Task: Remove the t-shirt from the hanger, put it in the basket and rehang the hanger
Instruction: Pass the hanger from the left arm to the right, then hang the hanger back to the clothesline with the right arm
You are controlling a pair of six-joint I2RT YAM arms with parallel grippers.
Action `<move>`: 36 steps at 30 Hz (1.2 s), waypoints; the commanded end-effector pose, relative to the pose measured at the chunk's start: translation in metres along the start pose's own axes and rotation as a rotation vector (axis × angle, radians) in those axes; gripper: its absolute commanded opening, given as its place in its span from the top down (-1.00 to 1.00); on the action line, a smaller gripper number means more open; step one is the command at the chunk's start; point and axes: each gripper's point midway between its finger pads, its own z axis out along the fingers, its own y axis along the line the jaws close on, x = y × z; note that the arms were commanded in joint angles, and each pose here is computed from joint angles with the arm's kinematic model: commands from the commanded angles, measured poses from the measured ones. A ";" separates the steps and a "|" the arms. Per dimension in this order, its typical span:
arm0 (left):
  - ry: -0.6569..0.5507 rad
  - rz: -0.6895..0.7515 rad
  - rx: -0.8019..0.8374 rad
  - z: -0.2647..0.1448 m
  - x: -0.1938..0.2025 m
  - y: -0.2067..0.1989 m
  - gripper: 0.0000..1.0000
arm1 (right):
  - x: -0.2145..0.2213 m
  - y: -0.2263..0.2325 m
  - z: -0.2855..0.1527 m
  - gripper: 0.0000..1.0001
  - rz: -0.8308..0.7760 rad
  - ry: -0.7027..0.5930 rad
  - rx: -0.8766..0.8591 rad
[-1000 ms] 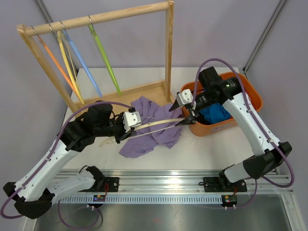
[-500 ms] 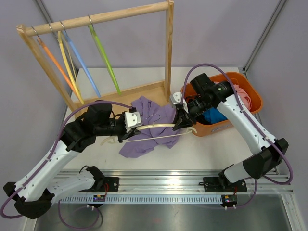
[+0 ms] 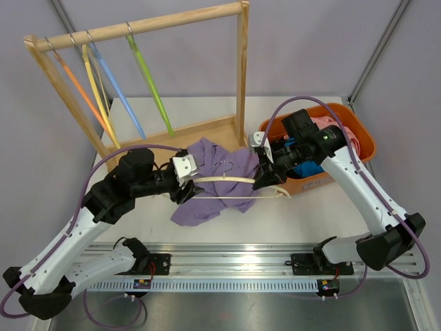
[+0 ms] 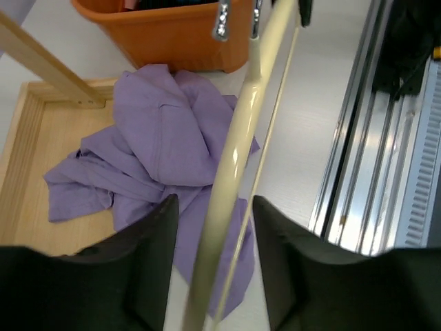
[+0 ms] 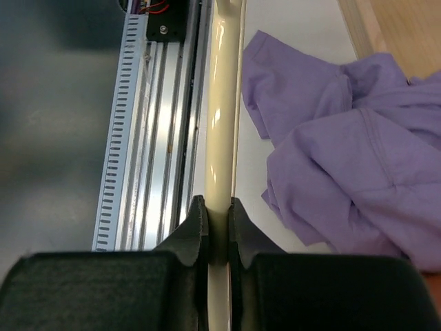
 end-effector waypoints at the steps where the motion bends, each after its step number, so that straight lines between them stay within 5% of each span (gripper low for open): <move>1: -0.132 -0.047 -0.149 -0.009 -0.028 0.022 -0.28 | -0.005 -0.019 -0.018 1.00 0.098 -0.029 0.148; 3: -0.146 -0.085 -0.192 -0.013 -0.027 0.026 -0.69 | -0.001 -0.029 -0.028 1.00 0.144 -0.038 0.201; 7: -0.158 -0.143 -0.271 -0.024 -0.024 0.033 -0.94 | 0.004 -0.042 -0.041 1.00 0.192 -0.023 0.278; 19: -0.056 -0.458 -0.414 -0.019 0.032 0.039 -0.98 | -0.085 -0.142 -0.100 1.00 0.285 -0.193 0.690; 36: -0.136 -0.654 -0.412 -0.007 0.054 0.028 -0.98 | -0.212 -0.222 -0.107 1.00 0.186 -0.441 0.811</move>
